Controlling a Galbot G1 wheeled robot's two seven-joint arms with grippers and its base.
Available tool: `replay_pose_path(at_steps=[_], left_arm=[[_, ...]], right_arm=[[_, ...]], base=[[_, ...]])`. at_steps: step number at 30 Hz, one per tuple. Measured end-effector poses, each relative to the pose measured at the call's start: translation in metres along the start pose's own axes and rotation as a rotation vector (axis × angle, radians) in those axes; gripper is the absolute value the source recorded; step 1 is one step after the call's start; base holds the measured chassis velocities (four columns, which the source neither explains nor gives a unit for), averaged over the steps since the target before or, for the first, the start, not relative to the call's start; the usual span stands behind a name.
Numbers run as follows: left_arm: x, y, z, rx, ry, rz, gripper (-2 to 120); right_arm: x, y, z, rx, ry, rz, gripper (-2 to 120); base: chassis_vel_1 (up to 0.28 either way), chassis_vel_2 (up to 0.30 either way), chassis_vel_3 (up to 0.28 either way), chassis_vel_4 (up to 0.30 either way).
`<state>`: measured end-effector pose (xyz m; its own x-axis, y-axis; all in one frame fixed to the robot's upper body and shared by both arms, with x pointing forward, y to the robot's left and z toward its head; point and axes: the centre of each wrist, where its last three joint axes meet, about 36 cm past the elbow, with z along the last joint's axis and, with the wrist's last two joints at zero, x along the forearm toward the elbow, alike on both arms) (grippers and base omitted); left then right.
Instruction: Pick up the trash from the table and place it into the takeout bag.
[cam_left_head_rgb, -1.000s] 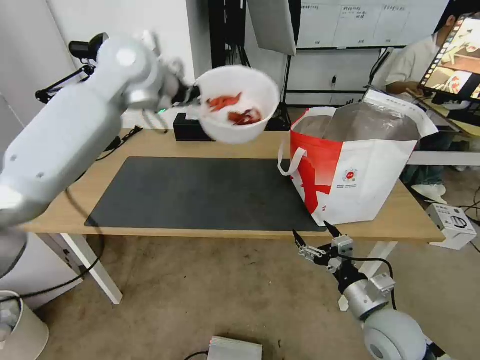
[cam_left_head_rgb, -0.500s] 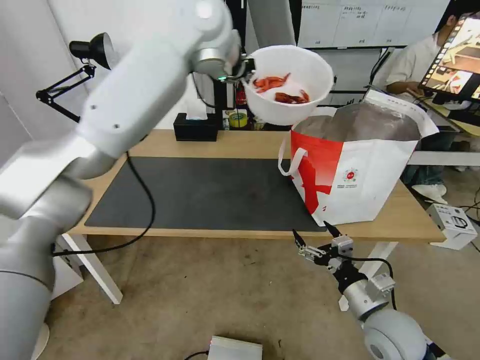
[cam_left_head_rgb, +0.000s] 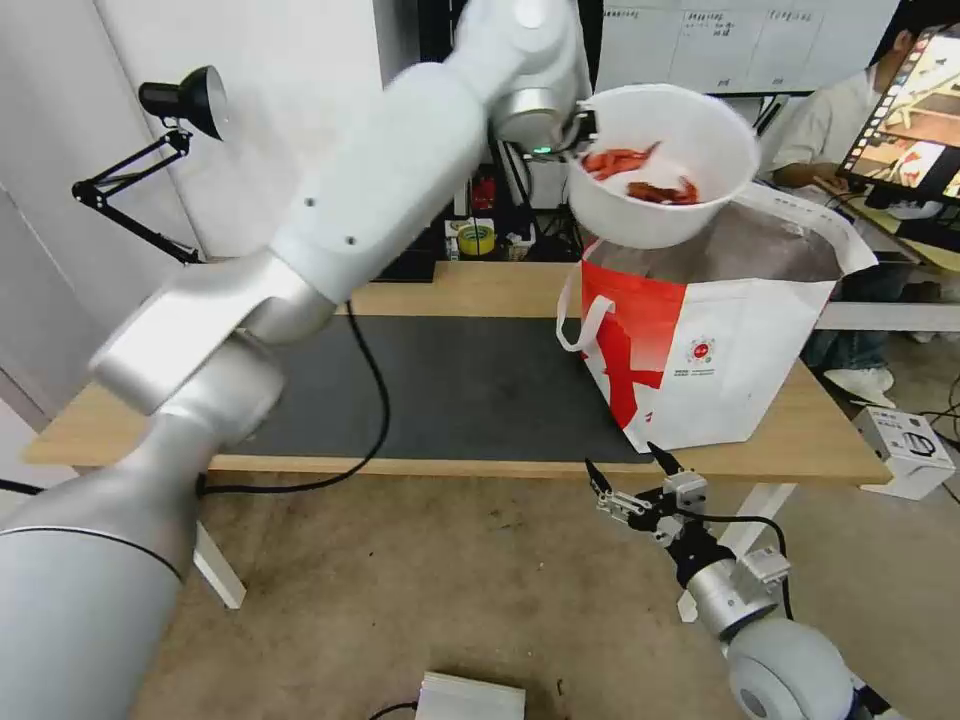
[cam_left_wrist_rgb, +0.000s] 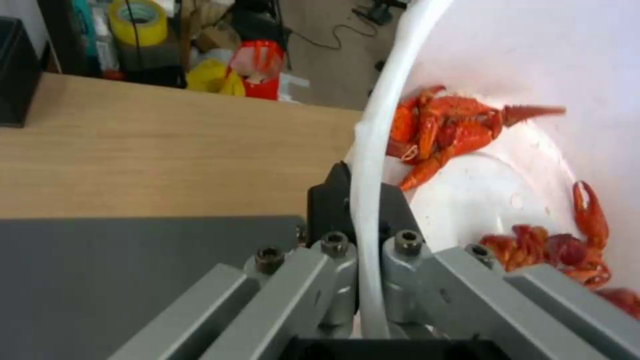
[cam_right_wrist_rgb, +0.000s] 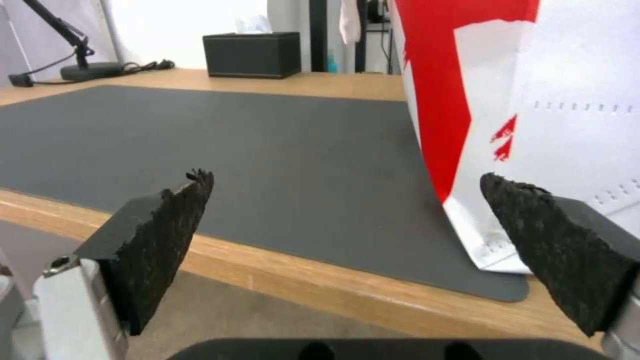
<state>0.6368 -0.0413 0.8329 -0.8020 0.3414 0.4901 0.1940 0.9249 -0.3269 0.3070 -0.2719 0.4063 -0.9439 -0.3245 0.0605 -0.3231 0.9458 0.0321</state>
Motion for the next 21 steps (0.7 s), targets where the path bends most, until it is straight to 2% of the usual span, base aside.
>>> replay_pose_path(at_steps=[5, 6, 9, 10, 12, 18, 21], left_arm=[[-0.017, -0.011, 0.021, -0.048, -0.030, -0.024, 0], [-0.017, -0.011, 0.021, -0.048, -0.030, -0.024, 0], [-0.030, -0.014, 0.040, -0.097, -0.070, -0.043, 0], [-0.030, -0.014, 0.040, -0.097, -0.070, -0.043, 0], [-0.042, -0.013, 0.056, -0.135, -0.114, -0.066, 0], [-0.052, -0.012, 0.076, -0.185, -0.179, -0.089, 0], [-0.052, -0.013, 0.094, -0.260, -0.232, -0.083, 0]], right_arm=[[0.000, 0.000, 0.000, 0.000, 0.000, 0.000, 100], [0.000, 0.000, 0.000, 0.000, 0.000, 0.000, 100], [0.000, 0.000, 0.000, 0.000, 0.000, 0.000, 100], [0.000, 0.000, 0.000, 0.000, 0.000, 0.000, 100], [0.000, 0.000, 0.000, 0.000, 0.000, 0.000, 100], [0.000, 0.000, 0.000, 0.000, 0.000, 0.000, 100], [0.000, 0.000, 0.000, 0.000, 0.000, 0.000, 100]], base=[[0.000, 0.000, 0.000, 0.000], [0.000, 0.000, 0.000, 0.000], [0.000, 0.000, 0.000, 0.000], [0.000, 0.000, 0.000, 0.000], [0.000, 0.000, 0.000, 0.000], [0.000, 0.000, 0.000, 0.000], [0.000, 0.000, 0.000, 0.000]])
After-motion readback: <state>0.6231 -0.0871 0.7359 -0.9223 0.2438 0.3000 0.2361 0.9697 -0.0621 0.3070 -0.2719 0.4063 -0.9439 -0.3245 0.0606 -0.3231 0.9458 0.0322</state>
